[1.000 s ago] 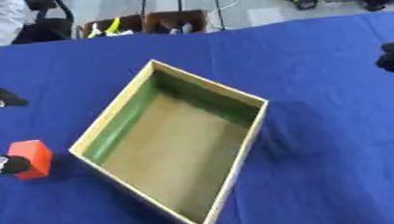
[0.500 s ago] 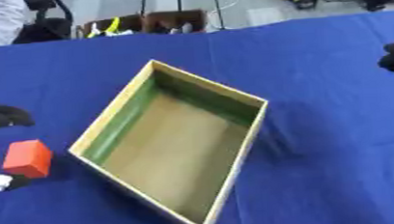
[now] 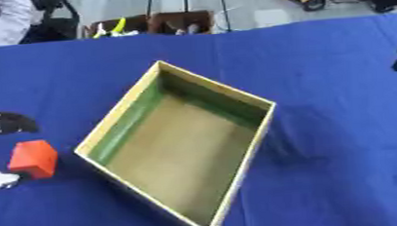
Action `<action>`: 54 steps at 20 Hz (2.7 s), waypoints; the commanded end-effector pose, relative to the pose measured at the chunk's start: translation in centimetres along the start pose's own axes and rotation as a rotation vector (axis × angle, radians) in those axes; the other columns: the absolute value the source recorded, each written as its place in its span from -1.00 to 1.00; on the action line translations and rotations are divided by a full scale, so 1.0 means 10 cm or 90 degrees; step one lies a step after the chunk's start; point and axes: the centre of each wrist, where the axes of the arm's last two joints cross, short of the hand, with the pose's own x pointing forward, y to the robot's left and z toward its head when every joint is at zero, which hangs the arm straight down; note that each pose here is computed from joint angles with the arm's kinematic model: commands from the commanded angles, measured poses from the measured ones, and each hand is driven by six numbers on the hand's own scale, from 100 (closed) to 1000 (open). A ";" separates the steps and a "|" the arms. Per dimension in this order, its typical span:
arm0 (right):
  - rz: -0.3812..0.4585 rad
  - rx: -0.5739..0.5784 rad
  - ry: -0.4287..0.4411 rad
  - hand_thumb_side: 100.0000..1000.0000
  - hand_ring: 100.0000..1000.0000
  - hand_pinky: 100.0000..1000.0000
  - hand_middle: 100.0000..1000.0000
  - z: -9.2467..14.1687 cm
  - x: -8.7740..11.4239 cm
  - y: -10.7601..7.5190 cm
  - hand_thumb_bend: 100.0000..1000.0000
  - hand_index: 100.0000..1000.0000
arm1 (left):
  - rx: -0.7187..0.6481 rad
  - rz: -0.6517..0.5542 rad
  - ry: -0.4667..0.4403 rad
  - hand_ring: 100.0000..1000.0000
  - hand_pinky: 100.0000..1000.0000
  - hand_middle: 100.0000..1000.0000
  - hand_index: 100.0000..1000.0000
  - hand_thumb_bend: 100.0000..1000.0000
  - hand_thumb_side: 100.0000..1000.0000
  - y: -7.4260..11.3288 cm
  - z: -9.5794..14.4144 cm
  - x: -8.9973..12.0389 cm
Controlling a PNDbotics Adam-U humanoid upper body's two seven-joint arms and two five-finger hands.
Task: Pick up objects on the table and place them in the box.
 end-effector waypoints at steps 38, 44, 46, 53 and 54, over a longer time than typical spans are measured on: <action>0.007 0.002 -0.018 1.00 0.18 0.38 -0.03 -0.05 0.03 -0.05 -0.09 0.25 | -0.037 0.021 -0.009 0.31 -0.01 0.14 0.75 -0.54 0.11 -0.03 -0.25 -0.21; 0.008 0.001 -0.017 1.00 0.18 0.38 -0.03 -0.05 0.03 -0.05 -0.09 0.25 | -0.008 0.028 -0.003 0.14 -0.22 -0.12 0.46 -0.94 -0.21 0.07 -0.19 -0.19; 0.008 0.001 -0.016 1.00 0.18 0.38 -0.03 -0.05 0.02 -0.05 -0.09 0.25 | 0.003 0.032 0.001 0.09 -0.28 -0.16 0.40 -1.00 -0.37 0.12 -0.16 -0.18; 0.009 0.002 -0.014 1.00 0.18 0.38 -0.03 -0.04 0.02 -0.05 -0.10 0.25 | 0.100 0.035 0.061 -0.06 -0.55 -0.27 0.12 -1.00 -0.55 0.26 -0.02 -0.15; 0.009 0.002 -0.014 1.00 0.18 0.38 -0.03 -0.04 0.02 -0.05 -0.10 0.25 | 0.110 0.035 0.069 -0.07 -0.56 -0.26 0.11 -1.00 -0.54 0.27 -0.02 -0.15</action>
